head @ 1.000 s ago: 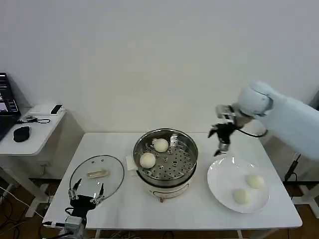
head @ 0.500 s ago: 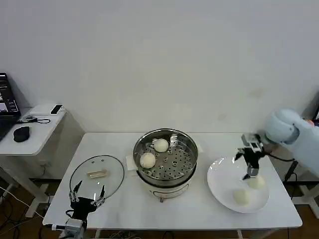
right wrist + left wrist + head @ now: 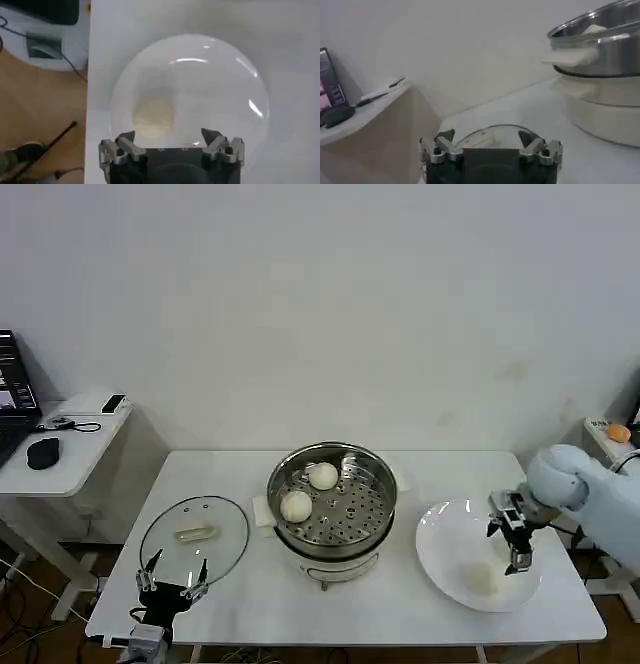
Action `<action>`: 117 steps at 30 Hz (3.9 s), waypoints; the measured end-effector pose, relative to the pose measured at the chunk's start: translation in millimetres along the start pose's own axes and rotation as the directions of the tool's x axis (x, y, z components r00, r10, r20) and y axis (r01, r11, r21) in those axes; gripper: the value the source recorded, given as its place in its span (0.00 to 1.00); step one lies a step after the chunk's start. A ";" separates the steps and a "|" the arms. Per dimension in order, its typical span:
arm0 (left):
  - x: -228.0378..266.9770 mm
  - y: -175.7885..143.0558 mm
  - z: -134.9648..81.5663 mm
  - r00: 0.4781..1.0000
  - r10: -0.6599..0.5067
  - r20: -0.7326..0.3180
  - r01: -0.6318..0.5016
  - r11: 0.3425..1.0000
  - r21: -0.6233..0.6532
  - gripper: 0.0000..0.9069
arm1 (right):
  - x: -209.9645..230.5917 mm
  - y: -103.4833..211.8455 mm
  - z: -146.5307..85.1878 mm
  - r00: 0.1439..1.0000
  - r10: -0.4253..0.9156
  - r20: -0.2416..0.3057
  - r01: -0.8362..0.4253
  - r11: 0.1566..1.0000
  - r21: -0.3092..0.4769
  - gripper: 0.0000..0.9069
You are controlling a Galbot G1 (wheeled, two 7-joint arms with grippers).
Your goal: Take steamed baozi put them in steamer then cover it.
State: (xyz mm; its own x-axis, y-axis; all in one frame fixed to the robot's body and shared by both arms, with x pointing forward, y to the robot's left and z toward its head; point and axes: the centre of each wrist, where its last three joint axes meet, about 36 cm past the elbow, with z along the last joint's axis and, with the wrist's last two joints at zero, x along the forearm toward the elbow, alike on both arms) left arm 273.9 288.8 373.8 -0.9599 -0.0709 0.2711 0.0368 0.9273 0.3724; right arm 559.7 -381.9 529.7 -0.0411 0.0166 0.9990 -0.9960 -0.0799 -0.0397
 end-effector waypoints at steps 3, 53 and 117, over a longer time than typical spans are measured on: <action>-0.6 1.3 1.0 1.000 -0.001 -0.002 0.001 1.000 -0.003 1.00 | -10.3 1.5 -3.2 1.000 -0.006 -0.006 0.006 1.000 0.008 1.00; -6.3 -1.3 8.6 1.000 0.004 -0.019 -0.004 1.000 -0.002 1.00 | -78.9 21.1 -9.6 1.000 -0.006 -0.009 0.006 1.000 -0.001 0.86; 2.0 9.4 1.9 0.999 -0.045 -0.007 0.045 0.999 -0.009 1.00 | 158.1 -127.3 -230.9 0.917 0.239 0.319 -0.387 0.719 0.577 0.70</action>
State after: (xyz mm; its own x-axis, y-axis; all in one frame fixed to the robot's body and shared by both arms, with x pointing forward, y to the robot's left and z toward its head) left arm 271.8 298.1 376.1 -0.9586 -0.1152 0.2605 -0.0039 0.9197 0.3925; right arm 661.8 -139.0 688.1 -0.2502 -0.3214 0.9133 -0.6544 -0.6391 -0.4042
